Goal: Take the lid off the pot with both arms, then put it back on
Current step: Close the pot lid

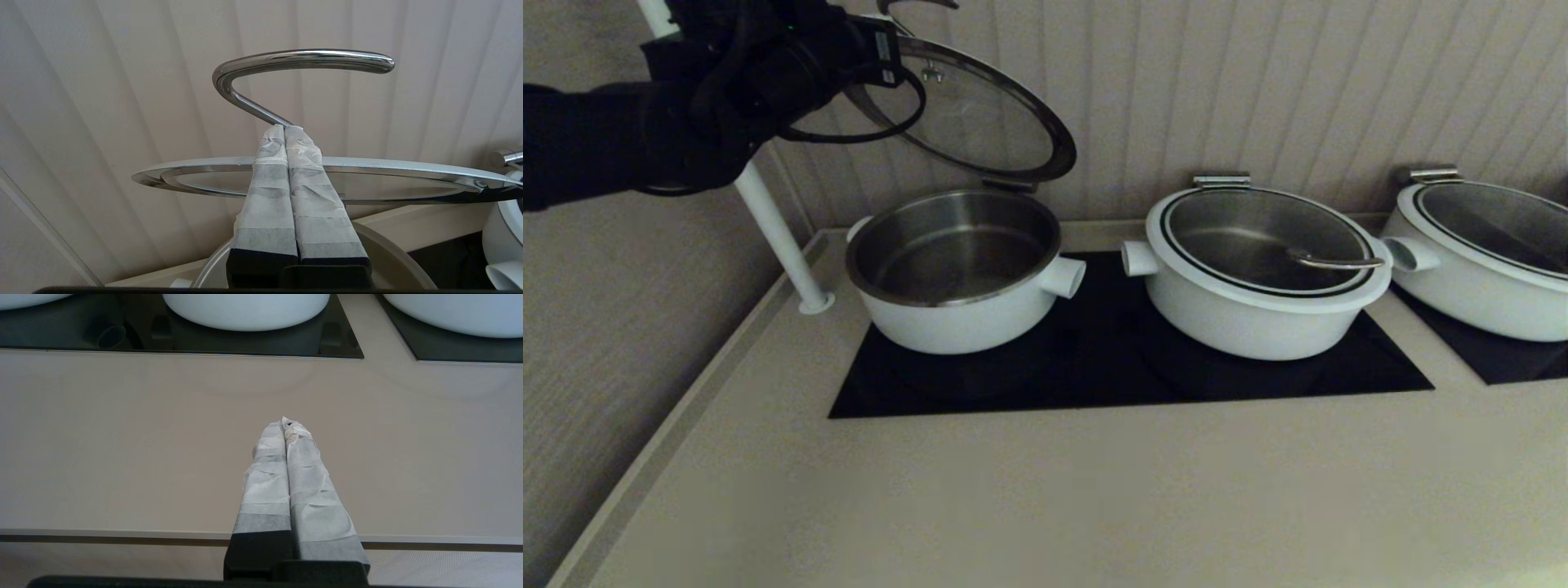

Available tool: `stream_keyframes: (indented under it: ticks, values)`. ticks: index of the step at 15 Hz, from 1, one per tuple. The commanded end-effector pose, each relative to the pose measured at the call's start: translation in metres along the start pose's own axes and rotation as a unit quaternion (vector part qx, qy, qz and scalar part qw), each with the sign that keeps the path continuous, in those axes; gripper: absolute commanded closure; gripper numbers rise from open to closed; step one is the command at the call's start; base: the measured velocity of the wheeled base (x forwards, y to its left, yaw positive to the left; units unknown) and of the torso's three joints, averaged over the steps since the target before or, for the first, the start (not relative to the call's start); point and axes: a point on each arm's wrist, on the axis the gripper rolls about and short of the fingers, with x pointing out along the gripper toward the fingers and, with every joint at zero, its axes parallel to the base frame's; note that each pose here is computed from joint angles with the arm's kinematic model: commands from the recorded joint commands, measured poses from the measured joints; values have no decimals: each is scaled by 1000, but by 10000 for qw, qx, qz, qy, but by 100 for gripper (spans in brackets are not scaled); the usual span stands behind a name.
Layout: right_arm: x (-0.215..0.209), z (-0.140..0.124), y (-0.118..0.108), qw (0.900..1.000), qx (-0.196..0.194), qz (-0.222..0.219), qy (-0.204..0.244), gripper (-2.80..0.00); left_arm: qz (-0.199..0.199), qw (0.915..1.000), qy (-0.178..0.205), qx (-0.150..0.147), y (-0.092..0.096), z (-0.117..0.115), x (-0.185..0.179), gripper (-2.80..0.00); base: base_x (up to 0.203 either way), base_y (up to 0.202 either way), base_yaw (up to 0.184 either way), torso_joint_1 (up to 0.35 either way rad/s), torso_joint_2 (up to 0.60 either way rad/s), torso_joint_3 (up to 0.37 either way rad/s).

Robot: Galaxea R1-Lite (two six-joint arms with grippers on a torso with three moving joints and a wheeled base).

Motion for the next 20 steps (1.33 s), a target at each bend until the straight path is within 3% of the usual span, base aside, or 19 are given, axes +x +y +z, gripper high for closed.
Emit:
stream_keyframes:
  ticks: [1,13,16,20]
  values:
    - [0,0,0,10000,-1,2,-1,0,16,9999,111,16,1,-7,1,0,0,0,0,0,0,0]
    - [0,0,0,10000,-8,2,-1,0,52,9997,239,32,4,-14,0,0,0,0,0,0,0,0]
    - [0,0,0,10000,0,2,-1,0,115,9991,348,200,10,-19,-4,0,0,0,0,0,0,0]
    - [0,0,0,10000,0,2,-1,0,130,9989,394,210,12,-19,-8,0,0,0,0,0,0,0]
